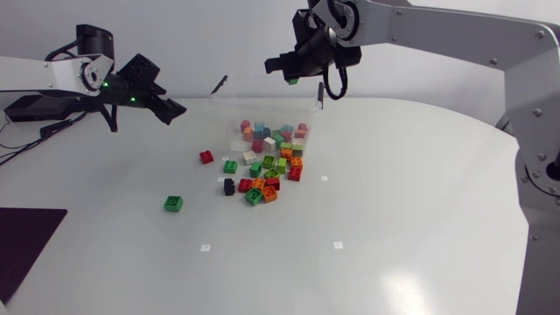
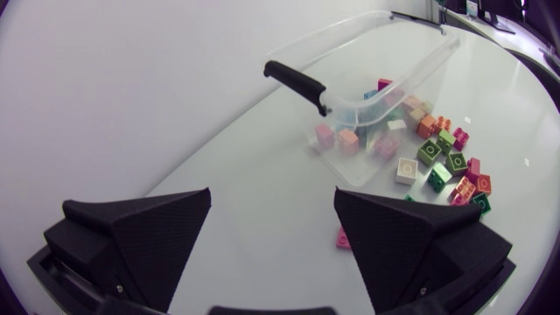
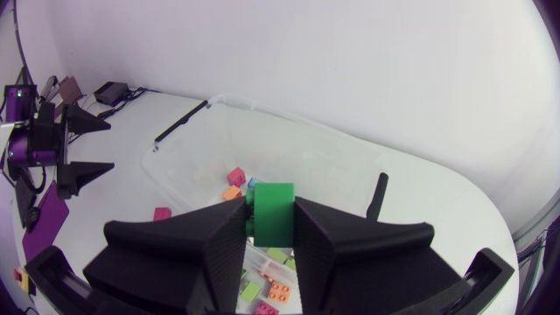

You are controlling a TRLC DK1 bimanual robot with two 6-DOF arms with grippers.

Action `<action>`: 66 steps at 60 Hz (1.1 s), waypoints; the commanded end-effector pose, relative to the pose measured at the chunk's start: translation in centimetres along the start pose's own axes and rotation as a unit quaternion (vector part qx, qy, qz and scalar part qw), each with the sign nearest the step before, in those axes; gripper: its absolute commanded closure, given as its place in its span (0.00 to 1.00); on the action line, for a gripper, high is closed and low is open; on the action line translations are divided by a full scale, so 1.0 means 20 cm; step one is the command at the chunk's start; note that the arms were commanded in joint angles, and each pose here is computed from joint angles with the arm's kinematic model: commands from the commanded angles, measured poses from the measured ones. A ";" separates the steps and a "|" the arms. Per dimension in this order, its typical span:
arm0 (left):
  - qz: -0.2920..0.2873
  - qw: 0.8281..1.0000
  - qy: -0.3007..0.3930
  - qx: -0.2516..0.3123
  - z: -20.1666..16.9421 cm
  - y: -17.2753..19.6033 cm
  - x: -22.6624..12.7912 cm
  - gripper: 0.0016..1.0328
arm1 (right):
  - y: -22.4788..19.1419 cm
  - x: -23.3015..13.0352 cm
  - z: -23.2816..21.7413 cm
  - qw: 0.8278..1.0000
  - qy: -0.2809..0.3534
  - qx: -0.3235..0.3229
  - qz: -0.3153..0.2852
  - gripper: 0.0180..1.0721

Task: Place the duplo bricks in the container

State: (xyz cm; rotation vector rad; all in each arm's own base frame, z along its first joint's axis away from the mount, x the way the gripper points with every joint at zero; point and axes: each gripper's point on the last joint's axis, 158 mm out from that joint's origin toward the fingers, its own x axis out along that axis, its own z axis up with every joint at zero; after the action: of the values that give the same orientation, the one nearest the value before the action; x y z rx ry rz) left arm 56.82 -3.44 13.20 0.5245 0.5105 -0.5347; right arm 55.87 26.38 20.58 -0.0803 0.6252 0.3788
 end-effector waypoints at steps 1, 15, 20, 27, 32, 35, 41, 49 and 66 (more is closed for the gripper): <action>-0.019 1.000 0.017 0.004 -0.13 -0.04 0.08 0.05 | -0.04 0.07 -0.01 1.000 0.005 0.015 -0.006 0.74; -0.046 0.998 0.033 0.010 -0.24 -0.13 0.19 0.05 | -0.09 0.20 -0.04 1.000 -0.006 0.025 -0.011 0.73; -0.059 0.998 0.034 0.016 -0.26 -0.17 0.22 0.05 | -0.10 0.22 -0.02 0.999 -0.021 0.023 -0.018 0.56; -0.085 0.995 0.041 0.015 -0.33 -0.25 0.28 0.05 | -0.11 0.20 0.03 0.999 -0.038 0.016 -0.026 0.14; -0.123 0.991 0.050 0.026 -0.38 -0.34 0.31 0.05 | -0.10 0.16 0.07 0.999 -0.046 0.012 -0.025 0.12; -0.149 0.987 0.055 0.034 -0.40 -0.39 0.32 0.05 | -0.09 0.12 0.09 0.998 -0.050 0.010 -0.024 0.12; -0.185 0.980 0.059 0.043 -0.42 -0.44 0.35 0.05 | -0.08 0.05 0.10 0.998 -0.054 0.005 -0.020 0.10; -0.213 0.973 0.057 0.064 -0.44 -0.47 0.38 0.05 | -0.06 -0.07 0.09 0.998 -0.061 -0.003 -0.015 0.10; -0.251 0.964 0.060 0.072 -0.46 -0.51 0.44 0.06 | -0.11 -0.37 -0.11 0.998 -0.065 -0.010 -0.008 0.10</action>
State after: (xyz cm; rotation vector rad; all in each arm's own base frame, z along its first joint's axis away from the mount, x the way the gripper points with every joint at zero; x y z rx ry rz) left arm 54.33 -7.89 -0.67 0.5654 0.7274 -0.9912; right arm 51.26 22.76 23.71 -0.0665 0.4861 0.3760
